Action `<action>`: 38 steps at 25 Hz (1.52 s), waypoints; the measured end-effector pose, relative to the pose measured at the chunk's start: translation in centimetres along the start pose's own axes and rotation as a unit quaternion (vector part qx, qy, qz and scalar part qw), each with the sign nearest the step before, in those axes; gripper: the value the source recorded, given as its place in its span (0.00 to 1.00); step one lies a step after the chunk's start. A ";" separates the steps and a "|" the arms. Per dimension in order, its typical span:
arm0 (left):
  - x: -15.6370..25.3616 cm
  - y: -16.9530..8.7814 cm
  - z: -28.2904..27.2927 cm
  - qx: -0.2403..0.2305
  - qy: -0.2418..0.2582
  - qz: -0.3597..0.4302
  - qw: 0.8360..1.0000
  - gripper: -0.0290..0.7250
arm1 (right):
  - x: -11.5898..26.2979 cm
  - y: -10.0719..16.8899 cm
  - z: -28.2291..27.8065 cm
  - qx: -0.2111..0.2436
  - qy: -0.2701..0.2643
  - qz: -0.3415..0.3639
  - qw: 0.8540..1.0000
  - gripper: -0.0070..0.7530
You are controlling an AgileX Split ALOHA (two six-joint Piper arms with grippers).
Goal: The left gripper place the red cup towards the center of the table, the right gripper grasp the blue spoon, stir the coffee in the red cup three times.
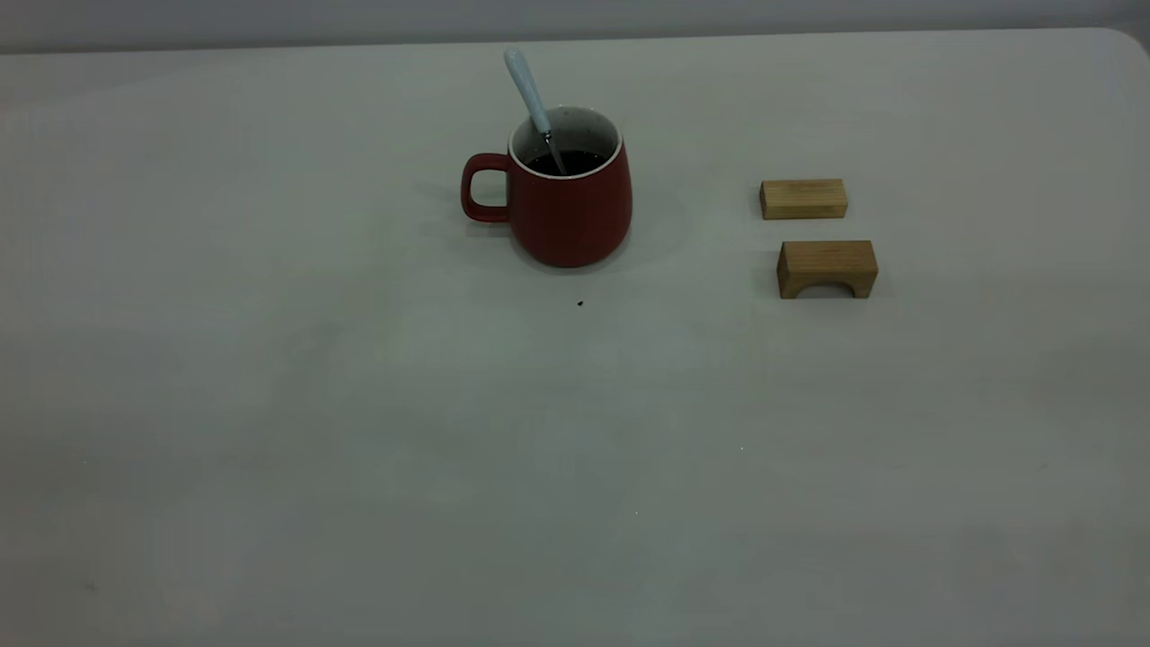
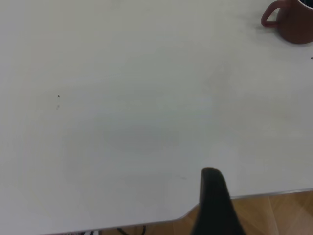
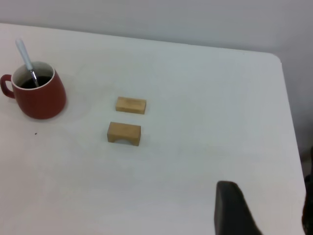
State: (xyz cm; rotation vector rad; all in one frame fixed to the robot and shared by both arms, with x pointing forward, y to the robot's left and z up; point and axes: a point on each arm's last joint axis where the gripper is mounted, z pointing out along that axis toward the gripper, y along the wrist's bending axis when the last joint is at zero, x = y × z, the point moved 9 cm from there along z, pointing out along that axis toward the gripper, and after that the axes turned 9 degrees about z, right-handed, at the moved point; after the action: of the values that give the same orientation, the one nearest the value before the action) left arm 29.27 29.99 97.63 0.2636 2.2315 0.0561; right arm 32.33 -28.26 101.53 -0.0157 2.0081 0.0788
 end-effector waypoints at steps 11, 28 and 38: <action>0.0 0.0 0.0 0.000 0.000 0.000 1.000 0.78 | 1.7 -0.1 -0.6 -0.030 0.055 0.030 0.998 0.29; 0.0 0.0 0.0 0.000 0.000 0.000 1.000 0.78 | 3.0 -0.5 0.0 -0.023 0.080 0.024 0.996 0.27; 0.0 0.0 0.0 0.000 0.000 0.000 1.000 0.78 | 3.0 -0.8 0.0 -0.002 0.078 0.040 0.996 0.28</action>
State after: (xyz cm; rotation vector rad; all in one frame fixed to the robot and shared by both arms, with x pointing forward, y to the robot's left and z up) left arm 29.27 29.99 97.63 0.2636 2.2315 0.0561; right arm 31.09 -29.00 98.83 0.0582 2.1648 0.1354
